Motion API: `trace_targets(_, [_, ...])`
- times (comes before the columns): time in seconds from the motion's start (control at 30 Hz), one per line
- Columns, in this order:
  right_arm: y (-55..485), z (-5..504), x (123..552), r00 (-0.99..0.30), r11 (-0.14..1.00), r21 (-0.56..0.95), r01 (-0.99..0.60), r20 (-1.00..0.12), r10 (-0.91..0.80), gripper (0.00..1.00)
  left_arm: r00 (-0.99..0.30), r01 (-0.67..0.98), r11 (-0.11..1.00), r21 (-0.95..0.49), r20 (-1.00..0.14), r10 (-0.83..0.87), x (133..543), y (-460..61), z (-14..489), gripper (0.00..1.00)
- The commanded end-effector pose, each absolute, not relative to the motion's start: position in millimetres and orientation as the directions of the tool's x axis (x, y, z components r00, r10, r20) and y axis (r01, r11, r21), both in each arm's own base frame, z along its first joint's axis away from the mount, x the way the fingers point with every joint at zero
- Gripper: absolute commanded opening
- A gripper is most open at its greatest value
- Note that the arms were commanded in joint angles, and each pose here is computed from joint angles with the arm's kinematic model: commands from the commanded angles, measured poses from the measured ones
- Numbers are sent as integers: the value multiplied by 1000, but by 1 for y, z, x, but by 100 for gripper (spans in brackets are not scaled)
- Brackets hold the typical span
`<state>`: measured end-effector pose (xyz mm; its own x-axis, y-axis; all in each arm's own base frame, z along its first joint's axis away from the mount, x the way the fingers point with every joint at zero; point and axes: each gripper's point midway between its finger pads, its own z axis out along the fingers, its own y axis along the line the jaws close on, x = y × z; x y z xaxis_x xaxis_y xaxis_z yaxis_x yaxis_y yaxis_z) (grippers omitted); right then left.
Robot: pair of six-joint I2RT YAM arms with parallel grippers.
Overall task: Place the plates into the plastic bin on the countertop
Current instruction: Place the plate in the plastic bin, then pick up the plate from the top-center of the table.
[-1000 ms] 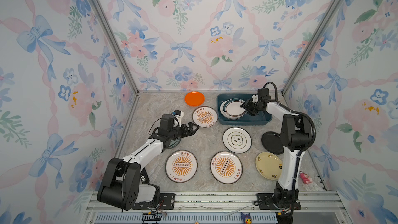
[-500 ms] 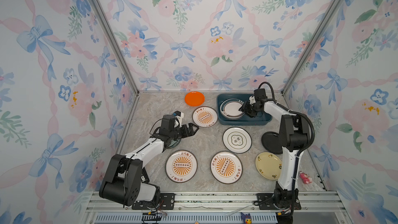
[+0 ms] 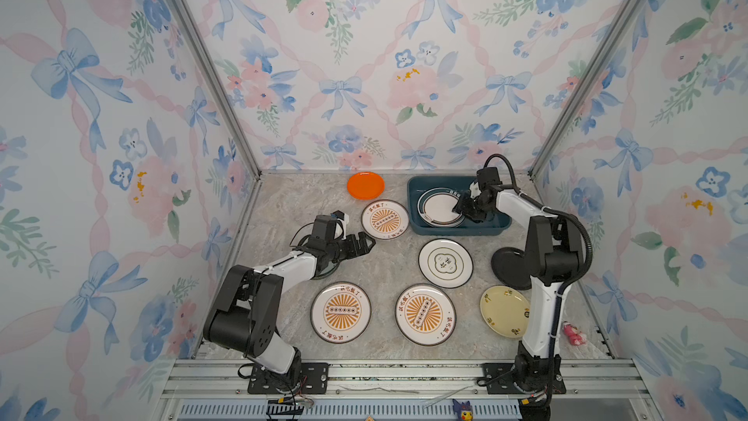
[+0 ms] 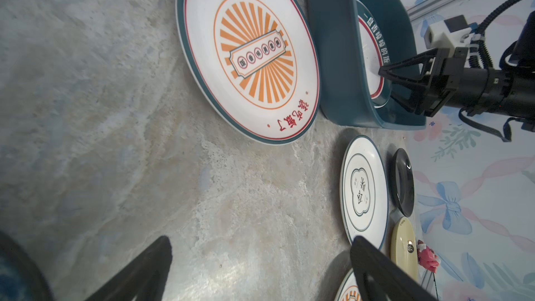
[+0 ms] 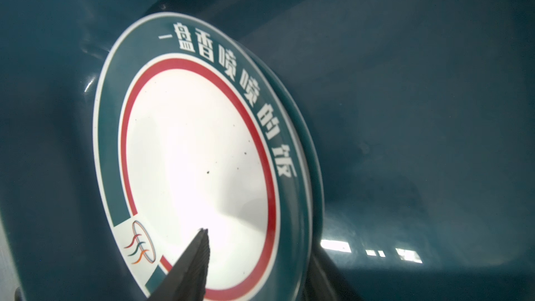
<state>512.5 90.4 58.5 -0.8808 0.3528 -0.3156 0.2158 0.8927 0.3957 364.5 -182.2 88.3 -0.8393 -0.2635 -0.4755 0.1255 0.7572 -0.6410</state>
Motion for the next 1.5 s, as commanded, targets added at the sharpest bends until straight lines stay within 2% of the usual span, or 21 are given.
trace_targets(0.0, [89, 81, 510, -877, 909, 373, 184, -355, 323, 52, -813, 152, 762, -630, -517, -266, 380, -186, 98, 98])
trace_targets(0.27, [103, 114, 520, -845, 872, 477, 106, -419, 332, 53, -821, 148, 763, -630, -508, -260, 383, -189, 90, 97])
trace_targets(0.43, [89, 117, 515, -850, 904, 402, 145, -418, 322, 53, -825, 140, 767, -627, -502, -260, 384, -188, 85, 98])
trace_targets(0.83, [65, 102, 505, -862, 924, 326, 199, -391, 324, 53, -828, 124, 781, -612, -498, -259, 399, -189, 73, 97])
trace_targets(1.0, [65, 93, 506, -870, 925, 322, 203, -373, 321, 53, -831, 111, 785, -610, -490, -264, 409, -190, 64, 93])
trace_targets(1.17, [65, 81, 506, -877, 922, 325, 211, -354, 326, 53, -838, 90, 786, -612, -473, -272, 416, -191, 51, 89])
trace_targets(1.47, [77, 62, 514, -880, 895, 403, 193, -333, 340, 53, -836, 69, 783, -618, -465, -293, 424, -192, 41, 88])
